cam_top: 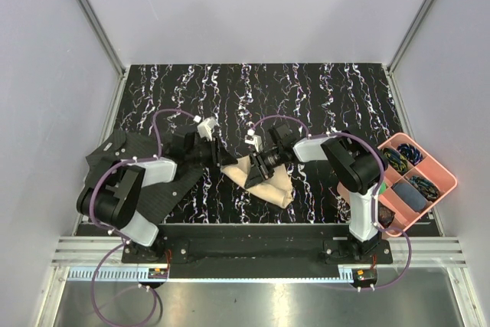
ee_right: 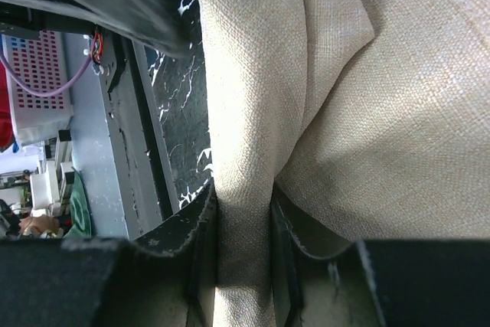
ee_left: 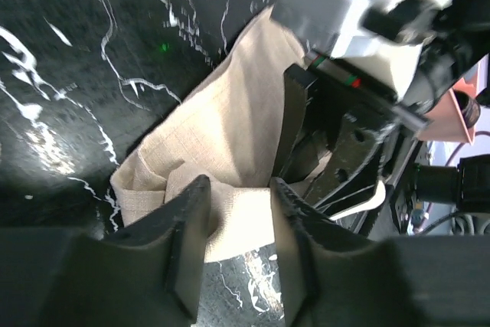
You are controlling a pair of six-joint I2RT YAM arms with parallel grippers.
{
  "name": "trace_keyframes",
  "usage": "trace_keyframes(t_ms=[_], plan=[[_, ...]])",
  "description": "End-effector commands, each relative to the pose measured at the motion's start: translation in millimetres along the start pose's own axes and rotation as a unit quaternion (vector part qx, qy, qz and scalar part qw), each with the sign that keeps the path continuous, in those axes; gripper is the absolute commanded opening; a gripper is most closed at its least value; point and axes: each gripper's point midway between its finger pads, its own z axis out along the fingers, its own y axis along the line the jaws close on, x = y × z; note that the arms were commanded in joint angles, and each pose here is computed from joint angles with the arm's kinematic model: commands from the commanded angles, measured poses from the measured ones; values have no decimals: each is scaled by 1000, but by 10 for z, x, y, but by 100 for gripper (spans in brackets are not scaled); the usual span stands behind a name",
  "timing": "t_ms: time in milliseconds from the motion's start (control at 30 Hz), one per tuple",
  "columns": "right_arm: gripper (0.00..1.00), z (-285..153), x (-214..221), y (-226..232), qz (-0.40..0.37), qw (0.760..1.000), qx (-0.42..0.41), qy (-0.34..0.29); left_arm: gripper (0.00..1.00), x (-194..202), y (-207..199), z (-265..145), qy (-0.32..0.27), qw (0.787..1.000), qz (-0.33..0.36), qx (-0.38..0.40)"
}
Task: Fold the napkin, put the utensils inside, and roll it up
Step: Roll the napkin with the utensil
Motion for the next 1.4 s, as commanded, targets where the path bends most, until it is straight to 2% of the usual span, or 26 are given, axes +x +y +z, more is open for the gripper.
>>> trace_keyframes(t_ms=[0,267,467,567,667,700,833,1000,1133,1233,1367], plan=[[33,40,29,-58,12,1000,-5,7,35,-18,-62,97,2,1000,12,27],[33,43,20,-115,19,1000,4,6,20,95,4,173,26,999,-2,22],[35,19,-1,-174,23,999,25,0,0,156,78,202,35,999,-12,9],[39,-1,-37,-202,20,999,42,-6,0,178,127,202,35,999,-12,-2],[52,-70,-139,-164,9,998,62,-20,0,187,208,207,38,999,-19,-24],[61,-129,-206,-107,1,997,69,-27,0,204,236,214,41,998,-23,-30],[69,-297,-351,-25,-19,993,113,-38,0,217,301,246,52,997,-37,-46],[72,-492,-499,91,-63,981,178,-53,0,220,338,279,61,996,-44,-53],[72,-459,-518,205,-164,946,276,-47,0,224,359,303,71,995,-48,-56],[73,-406,-481,264,-207,925,317,-39,0,233,385,322,75,994,-54,-61],[72,-338,-398,215,-229,910,345,-23,0,227,407,344,79,993,-62,-67]])
